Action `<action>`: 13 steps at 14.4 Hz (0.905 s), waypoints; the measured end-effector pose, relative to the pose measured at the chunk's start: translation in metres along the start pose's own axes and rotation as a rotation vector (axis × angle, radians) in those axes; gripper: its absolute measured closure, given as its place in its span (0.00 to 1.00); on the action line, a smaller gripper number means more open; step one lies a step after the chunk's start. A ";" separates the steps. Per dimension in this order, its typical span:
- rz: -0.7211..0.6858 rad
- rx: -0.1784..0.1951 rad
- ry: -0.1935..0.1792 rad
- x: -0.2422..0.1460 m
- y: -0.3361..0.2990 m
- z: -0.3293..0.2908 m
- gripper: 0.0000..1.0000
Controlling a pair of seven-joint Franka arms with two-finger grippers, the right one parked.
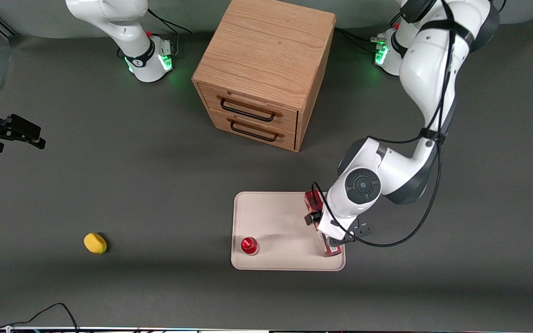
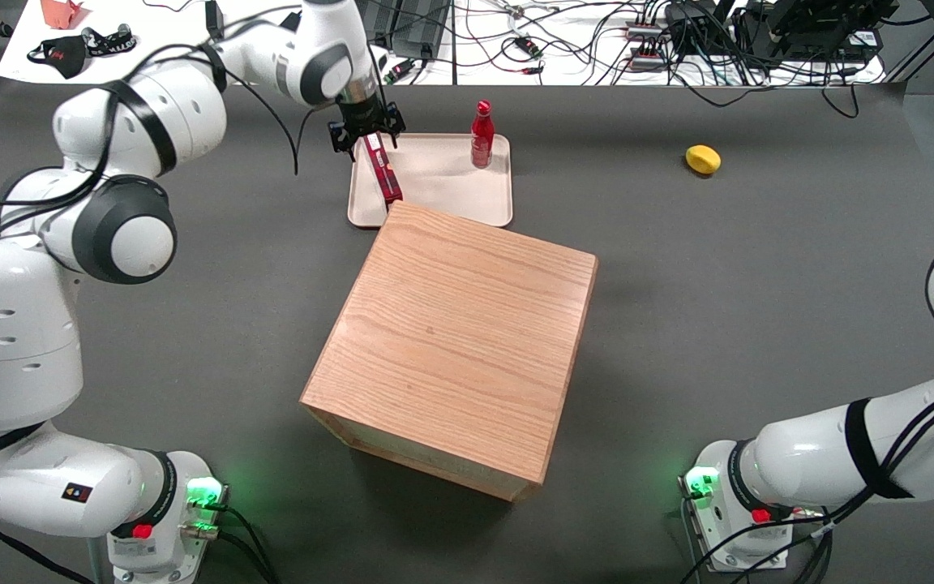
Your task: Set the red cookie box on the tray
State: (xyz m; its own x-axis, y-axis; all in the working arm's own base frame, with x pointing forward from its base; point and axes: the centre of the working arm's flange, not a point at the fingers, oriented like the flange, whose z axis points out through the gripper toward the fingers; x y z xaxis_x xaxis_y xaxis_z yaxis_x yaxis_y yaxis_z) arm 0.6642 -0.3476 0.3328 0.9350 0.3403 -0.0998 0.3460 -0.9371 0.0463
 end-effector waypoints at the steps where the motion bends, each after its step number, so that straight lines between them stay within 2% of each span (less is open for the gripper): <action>1: -0.004 0.014 -0.036 -0.006 -0.001 -0.022 0.00; 3: -0.008 0.044 -0.092 -0.018 -0.007 -0.071 0.00; 4: -0.005 0.057 -0.103 -0.024 -0.012 -0.096 0.00; 7: 0.063 0.071 -0.088 -0.046 -0.029 -0.165 0.00; 9: 0.163 0.098 -0.098 -0.052 -0.053 -0.196 0.00; 13: 0.305 0.122 -0.097 -0.039 -0.149 -0.255 0.00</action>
State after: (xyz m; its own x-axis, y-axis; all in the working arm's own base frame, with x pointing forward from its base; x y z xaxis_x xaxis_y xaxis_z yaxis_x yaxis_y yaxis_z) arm 0.5957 -0.2013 0.5834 0.9803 0.0397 -0.1937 0.0345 -0.9990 -0.0301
